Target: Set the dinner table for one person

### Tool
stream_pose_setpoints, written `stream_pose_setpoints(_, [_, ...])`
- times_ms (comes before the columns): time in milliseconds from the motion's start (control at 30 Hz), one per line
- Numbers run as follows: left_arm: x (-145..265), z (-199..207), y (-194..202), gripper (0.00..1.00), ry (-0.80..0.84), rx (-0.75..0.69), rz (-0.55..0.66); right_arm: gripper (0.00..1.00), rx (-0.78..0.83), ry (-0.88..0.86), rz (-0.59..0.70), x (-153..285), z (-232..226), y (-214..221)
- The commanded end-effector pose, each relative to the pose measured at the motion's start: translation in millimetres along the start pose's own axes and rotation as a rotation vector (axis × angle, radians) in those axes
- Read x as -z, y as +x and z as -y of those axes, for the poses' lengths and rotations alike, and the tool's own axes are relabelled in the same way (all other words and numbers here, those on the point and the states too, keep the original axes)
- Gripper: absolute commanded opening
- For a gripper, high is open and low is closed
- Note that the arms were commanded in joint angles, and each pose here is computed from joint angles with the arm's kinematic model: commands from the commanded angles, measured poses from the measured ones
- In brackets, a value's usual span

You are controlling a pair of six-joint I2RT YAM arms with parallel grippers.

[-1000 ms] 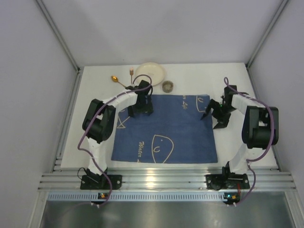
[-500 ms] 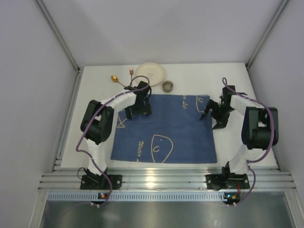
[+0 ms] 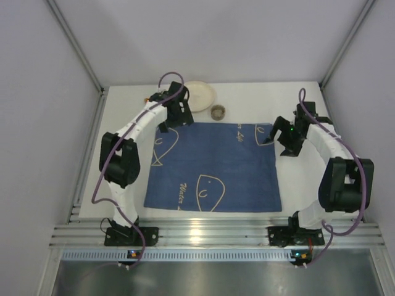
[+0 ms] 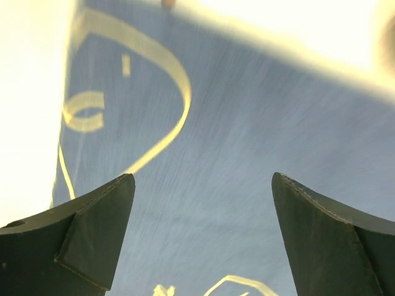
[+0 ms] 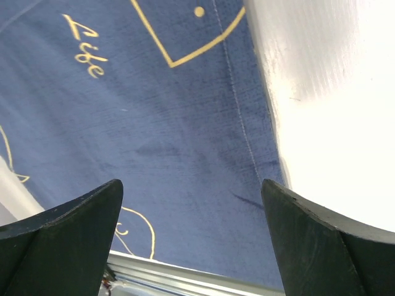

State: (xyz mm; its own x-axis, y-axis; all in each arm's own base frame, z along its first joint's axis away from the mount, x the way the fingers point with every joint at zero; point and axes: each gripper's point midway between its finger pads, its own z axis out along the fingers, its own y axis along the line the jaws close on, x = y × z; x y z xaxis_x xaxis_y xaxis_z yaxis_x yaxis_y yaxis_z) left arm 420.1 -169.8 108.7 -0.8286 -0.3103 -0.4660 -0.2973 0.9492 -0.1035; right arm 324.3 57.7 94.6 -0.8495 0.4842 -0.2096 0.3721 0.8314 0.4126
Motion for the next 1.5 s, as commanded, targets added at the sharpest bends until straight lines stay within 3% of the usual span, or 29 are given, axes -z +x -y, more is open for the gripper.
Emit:
stream_pose_setpoints(0, [13.5, 1.1, -88.4, 0.97, 0.113, 0.107, 0.16, 0.94, -0.011, -0.037, 0.086, 27.5, -18.9, -13.3])
stream_pose_setpoints(200, [-21.9, 25.0, -161.0, 0.94, 0.33, 0.255, 0.247, 0.95, -0.009, 0.023, 0.078, 53.6, -11.3, -1.4])
stream_pose_setpoints(333, [-66.9, 47.4, -164.1, 0.93, 0.413, 0.267, 0.173, 0.95, -0.028, 0.061, 0.082, 67.6, -7.0, 3.2])
stream_pose_setpoints(433, [-72.6, 67.5, -173.9, 0.91, 0.518, 0.256, 0.175, 0.95, -0.06, 0.069, 0.074, 67.6, -5.1, 7.8])
stream_pose_setpoints(700, [-114.9, 71.6, -163.5, 0.87, 0.551, 0.28, 0.132, 0.95, -0.099, 0.13, 0.044, 57.8, 6.6, 12.6])
stream_pose_setpoints(933, [-144.8, 70.9, -147.0, 0.62, 0.548, 0.308, 0.078, 0.95, -0.11, 0.16, 0.012, 48.3, 12.5, 15.3])
stream_pose_setpoints(967, [-147.5, 70.1, -145.4, 0.5, 0.542, 0.314, 0.074, 0.95, -0.111, 0.169, 0.005, 46.4, 14.1, 15.2])
stream_pose_setpoints(1000, [-149.2, 69.4, -145.0, 0.45, 0.537, 0.317, 0.073, 0.95, -0.108, 0.179, 0.0, 46.2, 15.8, 15.8])
stream_pose_setpoints(1133, [-158.0, 67.4, -143.7, 0.32, 0.534, 0.318, 0.076, 0.95, -0.109, 0.197, -0.021, 42.4, 19.7, 18.3])
stream_pose_setpoints(1200, [-160.5, 65.2, -144.4, 0.0, 0.532, 0.335, 0.073, 0.95, -0.107, 0.199, -0.027, 40.9, 18.9, 19.0])
stream_pose_setpoints(1300, [-150.7, 66.8, -151.5, 0.0, 0.554, 0.347, 0.08, 0.95, -0.086, 0.179, -0.01, 46.5, 11.4, 16.6])
stream_pose_setpoints(1467, [-81.0, 66.5, -188.3, 0.0, 0.583, 0.309, 0.206, 0.95, 0.005, 0.1, 0.03, 62.7, -20.2, 15.9])
